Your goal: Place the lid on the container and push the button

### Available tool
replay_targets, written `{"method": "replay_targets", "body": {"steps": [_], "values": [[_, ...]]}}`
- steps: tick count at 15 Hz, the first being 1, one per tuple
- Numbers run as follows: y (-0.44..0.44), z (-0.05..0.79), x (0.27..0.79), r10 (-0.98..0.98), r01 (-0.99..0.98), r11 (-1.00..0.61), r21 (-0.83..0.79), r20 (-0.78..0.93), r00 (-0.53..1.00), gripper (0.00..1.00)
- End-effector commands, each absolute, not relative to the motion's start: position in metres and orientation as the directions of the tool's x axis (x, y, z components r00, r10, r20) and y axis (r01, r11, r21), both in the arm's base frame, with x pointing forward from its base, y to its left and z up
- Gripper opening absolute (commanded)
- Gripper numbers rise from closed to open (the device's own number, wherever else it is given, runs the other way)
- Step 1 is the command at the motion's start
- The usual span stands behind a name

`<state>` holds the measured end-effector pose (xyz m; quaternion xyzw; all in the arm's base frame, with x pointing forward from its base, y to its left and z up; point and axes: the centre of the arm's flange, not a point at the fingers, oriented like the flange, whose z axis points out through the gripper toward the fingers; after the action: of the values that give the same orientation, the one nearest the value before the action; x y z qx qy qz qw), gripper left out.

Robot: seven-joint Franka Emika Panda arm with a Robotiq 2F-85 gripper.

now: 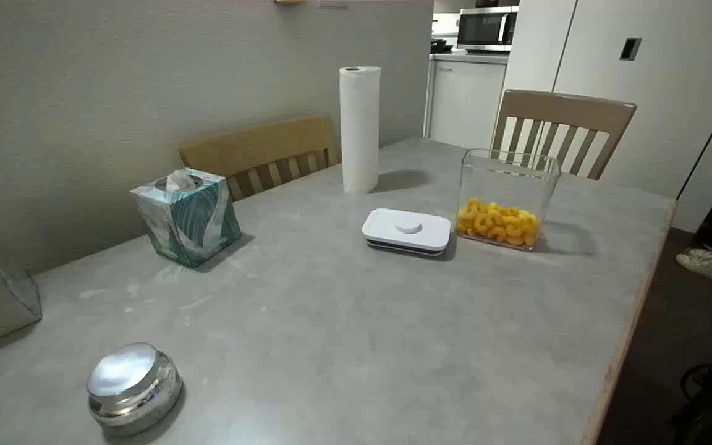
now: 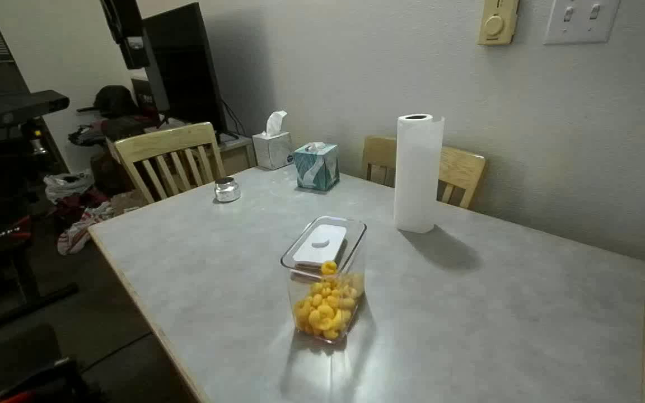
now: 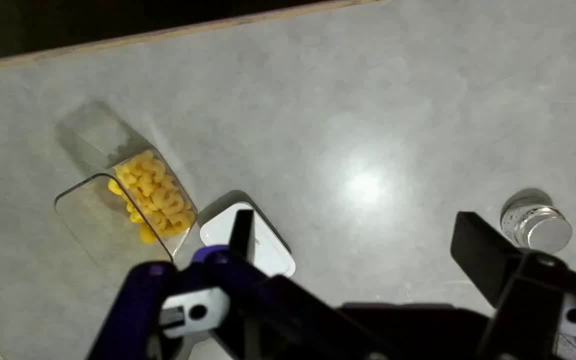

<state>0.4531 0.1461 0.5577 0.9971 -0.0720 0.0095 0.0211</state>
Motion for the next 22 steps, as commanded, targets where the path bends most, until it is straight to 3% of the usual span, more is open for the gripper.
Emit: {"method": "replay_targets", "body": {"steps": [1, 15, 22], "values": [[0.146, 0.558, 0.453, -0.143, -0.144, -0.989, 0.041, 0.022, 0.989, 1.0], [0.1, 0.487, 0.512, -0.21, -0.206, -0.978, -0.042, 0.173, 0.962, 1.0], [0.101, 0.483, 0.514, -0.192, -0.185, -0.981, -0.054, 0.183, 0.964, 1.0]]}}
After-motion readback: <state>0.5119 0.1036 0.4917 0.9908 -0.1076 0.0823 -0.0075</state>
